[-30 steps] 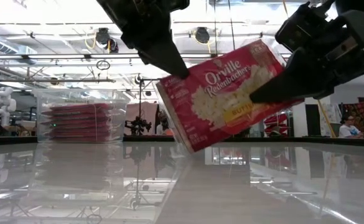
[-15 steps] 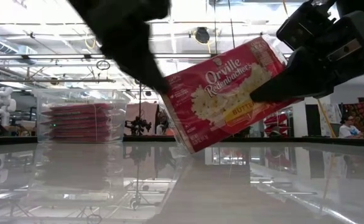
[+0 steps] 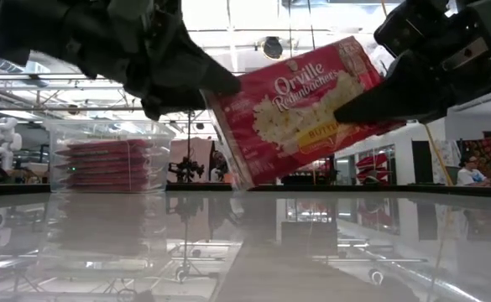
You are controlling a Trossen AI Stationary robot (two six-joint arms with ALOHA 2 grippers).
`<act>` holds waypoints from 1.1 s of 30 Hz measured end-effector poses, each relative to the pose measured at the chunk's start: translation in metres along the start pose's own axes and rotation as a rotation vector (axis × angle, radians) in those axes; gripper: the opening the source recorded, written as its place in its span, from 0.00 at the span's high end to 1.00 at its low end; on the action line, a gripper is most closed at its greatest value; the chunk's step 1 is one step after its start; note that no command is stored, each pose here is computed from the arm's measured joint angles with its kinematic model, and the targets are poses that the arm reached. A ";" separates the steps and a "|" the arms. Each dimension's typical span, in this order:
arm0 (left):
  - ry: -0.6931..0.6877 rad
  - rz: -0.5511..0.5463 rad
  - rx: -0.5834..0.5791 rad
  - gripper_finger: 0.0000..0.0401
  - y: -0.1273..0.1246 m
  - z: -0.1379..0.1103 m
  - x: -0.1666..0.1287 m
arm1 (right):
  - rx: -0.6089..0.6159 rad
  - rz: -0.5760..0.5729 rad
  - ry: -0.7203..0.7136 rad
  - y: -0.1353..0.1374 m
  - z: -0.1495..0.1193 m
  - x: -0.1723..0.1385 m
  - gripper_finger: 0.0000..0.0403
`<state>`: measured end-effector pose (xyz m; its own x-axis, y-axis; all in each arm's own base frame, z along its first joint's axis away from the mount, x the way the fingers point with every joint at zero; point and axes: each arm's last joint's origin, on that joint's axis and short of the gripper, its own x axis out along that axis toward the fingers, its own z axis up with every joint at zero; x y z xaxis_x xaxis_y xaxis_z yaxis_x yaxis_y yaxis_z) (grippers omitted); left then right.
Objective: Sort popcorn bags into baskets
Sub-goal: Put the red popcorn bag into the transparent container
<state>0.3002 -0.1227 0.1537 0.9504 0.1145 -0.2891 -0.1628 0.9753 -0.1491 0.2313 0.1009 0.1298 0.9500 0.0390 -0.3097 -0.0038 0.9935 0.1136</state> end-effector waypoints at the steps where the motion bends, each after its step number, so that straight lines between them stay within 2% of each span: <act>1: -0.019 -0.006 -0.006 0.54 0.002 -0.003 -0.001 | -0.003 0.001 -0.007 0.000 0.001 0.000 0.97; 4: -0.057 -0.031 -0.001 0.54 0.004 -0.009 -0.001 | -0.002 0.004 -0.019 0.001 0.002 0.000 0.97; 8: -0.028 -0.084 0.041 0.54 0.003 -0.013 0.003 | -0.003 0.007 -0.035 0.001 0.003 0.000 0.97; 16: -0.144 -0.114 0.060 0.55 0.001 -0.014 0.011 | 0.000 0.004 -0.039 0.001 0.004 0.000 0.97; 20: -0.146 -0.101 0.060 0.65 0.005 -0.013 0.013 | 0.001 0.003 -0.039 0.001 0.004 0.000 0.97; 27: -0.145 -0.088 0.104 0.94 0.008 -0.013 0.014 | -0.001 -0.023 -0.037 0.000 0.003 0.000 0.97; 29: -0.146 -0.083 0.143 0.96 0.009 -0.012 0.015 | -0.006 -0.023 -0.033 0.000 0.003 0.000 0.96; 33: -0.170 -0.091 0.143 0.91 0.011 0.003 0.009 | 0.000 -0.075 -0.067 -0.001 0.006 0.000 0.92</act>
<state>0.3080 -0.1105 0.1527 0.9924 0.0432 -0.1155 -0.0467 0.9985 -0.0280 0.2330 0.0991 0.1351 0.9664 -0.0424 -0.2533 0.0680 0.9933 0.0930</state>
